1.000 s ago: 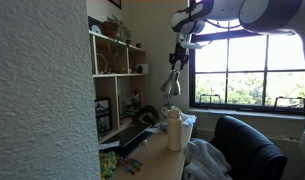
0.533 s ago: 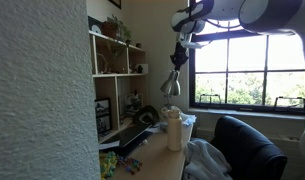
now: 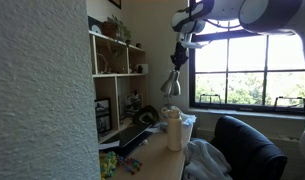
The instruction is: Tighten the knob on the desk lamp
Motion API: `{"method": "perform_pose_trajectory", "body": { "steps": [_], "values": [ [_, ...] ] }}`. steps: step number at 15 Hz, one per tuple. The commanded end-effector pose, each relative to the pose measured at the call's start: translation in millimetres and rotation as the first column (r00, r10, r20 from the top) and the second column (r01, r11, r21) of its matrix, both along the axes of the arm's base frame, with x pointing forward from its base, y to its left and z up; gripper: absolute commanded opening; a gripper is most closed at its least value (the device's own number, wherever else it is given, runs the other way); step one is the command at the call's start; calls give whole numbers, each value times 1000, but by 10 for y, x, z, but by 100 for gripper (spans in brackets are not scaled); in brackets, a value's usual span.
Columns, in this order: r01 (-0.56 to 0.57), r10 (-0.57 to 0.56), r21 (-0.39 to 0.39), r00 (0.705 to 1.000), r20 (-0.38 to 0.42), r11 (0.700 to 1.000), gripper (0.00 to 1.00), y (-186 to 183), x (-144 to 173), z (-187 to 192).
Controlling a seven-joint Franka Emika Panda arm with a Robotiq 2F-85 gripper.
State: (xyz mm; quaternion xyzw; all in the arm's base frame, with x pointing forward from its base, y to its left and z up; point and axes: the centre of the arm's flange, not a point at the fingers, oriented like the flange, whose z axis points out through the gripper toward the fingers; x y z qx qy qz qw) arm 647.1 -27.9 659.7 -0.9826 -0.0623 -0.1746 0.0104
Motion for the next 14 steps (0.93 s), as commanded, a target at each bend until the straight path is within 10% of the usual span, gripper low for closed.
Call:
{"method": "perform_pose_trajectory", "body": {
  "steps": [1, 14],
  "values": [
    [-67, 67, -14, 998, -8, 998, 8, -20, 53, 84],
    [-249, 246, -60, 968, -55, 967, 6, -4, 156, 145]
  ]
}}
